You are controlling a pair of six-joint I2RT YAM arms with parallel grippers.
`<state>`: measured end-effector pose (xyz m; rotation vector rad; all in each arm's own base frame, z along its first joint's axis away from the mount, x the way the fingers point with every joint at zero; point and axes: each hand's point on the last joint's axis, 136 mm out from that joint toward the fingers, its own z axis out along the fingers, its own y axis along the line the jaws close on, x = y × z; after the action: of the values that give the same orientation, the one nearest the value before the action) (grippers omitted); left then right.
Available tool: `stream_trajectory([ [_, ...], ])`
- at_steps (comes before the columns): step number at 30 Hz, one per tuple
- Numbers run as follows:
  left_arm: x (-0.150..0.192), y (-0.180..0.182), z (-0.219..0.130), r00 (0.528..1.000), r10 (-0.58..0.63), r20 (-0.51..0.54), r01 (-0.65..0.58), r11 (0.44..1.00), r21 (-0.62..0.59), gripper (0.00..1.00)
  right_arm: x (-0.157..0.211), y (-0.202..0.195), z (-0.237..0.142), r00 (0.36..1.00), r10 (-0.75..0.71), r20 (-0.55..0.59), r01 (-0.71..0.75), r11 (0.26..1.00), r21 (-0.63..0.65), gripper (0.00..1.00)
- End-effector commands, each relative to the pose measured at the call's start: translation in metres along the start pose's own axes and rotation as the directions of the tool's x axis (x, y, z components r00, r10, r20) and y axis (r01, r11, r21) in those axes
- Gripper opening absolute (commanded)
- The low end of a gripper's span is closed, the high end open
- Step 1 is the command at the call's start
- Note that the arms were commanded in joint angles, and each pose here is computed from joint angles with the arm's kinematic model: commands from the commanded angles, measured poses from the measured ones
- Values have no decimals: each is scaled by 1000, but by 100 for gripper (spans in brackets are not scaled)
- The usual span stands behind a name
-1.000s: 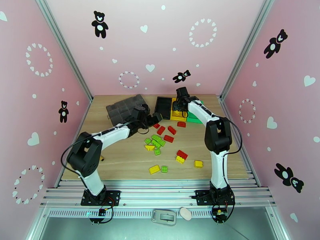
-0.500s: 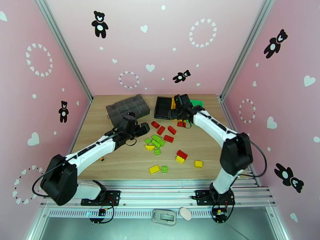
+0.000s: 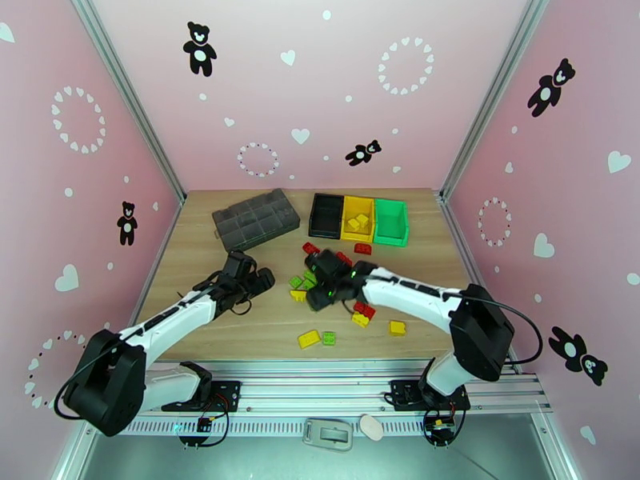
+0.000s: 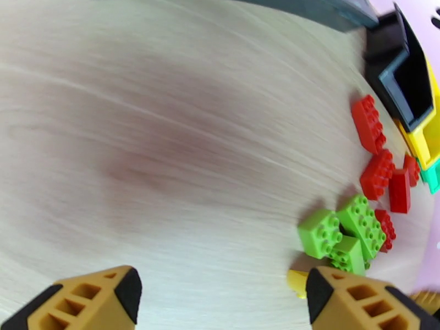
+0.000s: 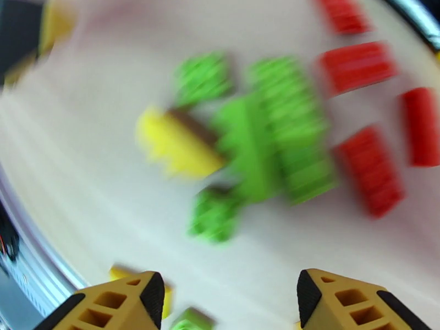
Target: Sort the legos into containers by color
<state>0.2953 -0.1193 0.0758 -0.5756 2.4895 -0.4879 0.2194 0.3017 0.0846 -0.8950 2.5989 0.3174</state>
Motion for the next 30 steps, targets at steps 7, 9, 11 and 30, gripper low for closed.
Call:
stream_trajectory([
  [7,-6,12,-5,998,-71,3,70,996,46,85,15,45,41,997,-45,-61,44,999,-33,68],
  [9,-6,14,-6,997,-74,6,74,996,47,85,12,53,51,997,-37,-69,34,998,-51,67],
  [11,-6,16,-6,997,-81,8,80,996,44,85,9,57,60,997,-26,-78,22,998,-53,67],
  [30,-8,18,-5,996,-93,9,93,995,44,85,-2,-1,86,992,44,-121,-33,995,90,72],
])
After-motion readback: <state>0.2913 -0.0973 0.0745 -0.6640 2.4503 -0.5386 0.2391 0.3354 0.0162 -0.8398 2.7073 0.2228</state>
